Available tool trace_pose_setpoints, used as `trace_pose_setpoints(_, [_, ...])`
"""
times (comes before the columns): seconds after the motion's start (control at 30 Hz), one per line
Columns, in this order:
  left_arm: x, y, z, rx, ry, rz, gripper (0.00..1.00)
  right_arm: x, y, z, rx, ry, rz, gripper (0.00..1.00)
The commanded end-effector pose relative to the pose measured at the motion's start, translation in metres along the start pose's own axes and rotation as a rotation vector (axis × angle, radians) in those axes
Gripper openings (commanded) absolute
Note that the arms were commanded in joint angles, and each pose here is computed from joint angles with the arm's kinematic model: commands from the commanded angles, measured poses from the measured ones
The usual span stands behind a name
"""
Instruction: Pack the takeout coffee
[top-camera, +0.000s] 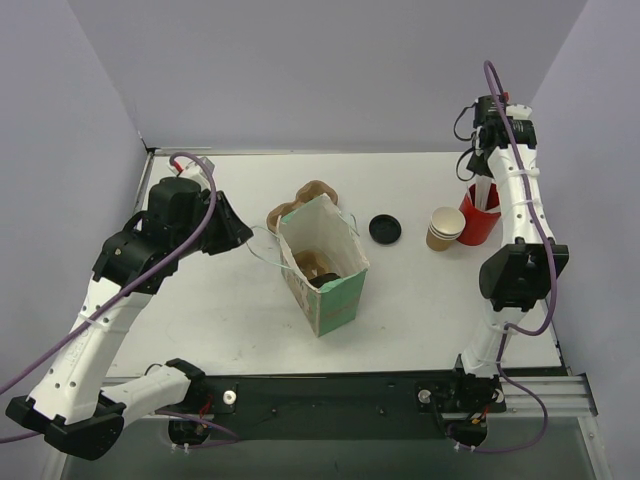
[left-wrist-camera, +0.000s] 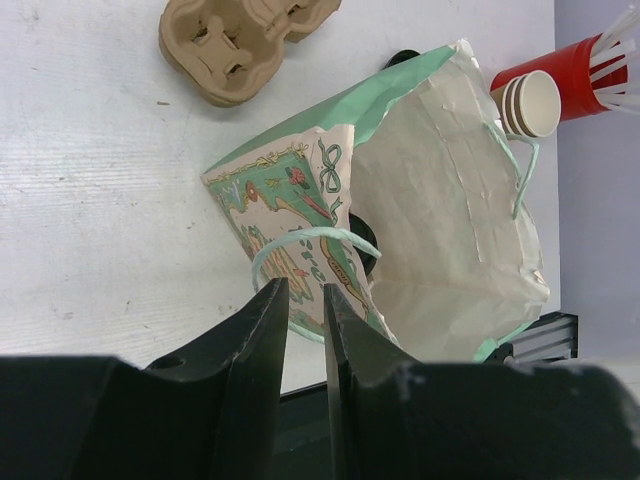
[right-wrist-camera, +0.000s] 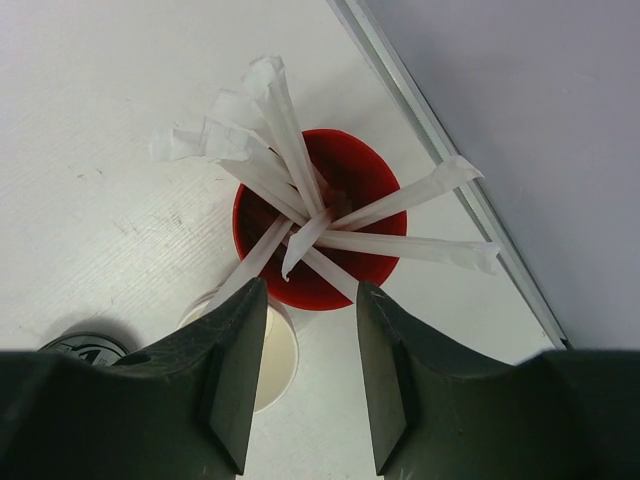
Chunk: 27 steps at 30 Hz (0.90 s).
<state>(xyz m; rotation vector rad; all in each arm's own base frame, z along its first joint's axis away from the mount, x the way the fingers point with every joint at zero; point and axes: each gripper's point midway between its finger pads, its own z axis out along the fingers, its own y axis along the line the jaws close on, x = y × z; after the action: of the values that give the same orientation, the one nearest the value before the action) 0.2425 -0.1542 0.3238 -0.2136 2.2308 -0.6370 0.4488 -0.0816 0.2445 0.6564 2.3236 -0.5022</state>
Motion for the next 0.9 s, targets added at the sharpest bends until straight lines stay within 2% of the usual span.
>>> trace_pose_setpoints(0.0, [-0.013,-0.007,-0.003,0.037,-0.053,0.011,0.31,-0.007,-0.011,-0.019,0.019,-0.033,0.009,0.36])
trace_pose_setpoints(0.23, [-0.012,-0.008,-0.004,0.053,-0.041,0.012,0.31,-0.007,-0.004,-0.009,0.018,-0.02,-0.009,0.33])
trace_pose_setpoints(0.37, [-0.012,-0.006,-0.003,0.049,-0.038,0.008,0.31,-0.002,-0.005,-0.002,0.043,-0.006,-0.027,0.22])
trace_pose_setpoints(0.77, [-0.011,-0.004,-0.002,0.044,-0.035,-0.004,0.31,0.006,0.0,0.015,0.061,0.021,-0.06,0.22])
trace_pose_setpoints(0.83, [-0.011,-0.004,-0.003,0.044,-0.038,-0.005,0.31,0.006,-0.001,0.015,0.067,0.02,-0.063,0.16])
trace_pose_setpoints(0.87, [-0.011,-0.004,-0.003,0.044,-0.038,-0.006,0.31,0.004,-0.003,0.015,0.075,0.014,-0.064,0.08])
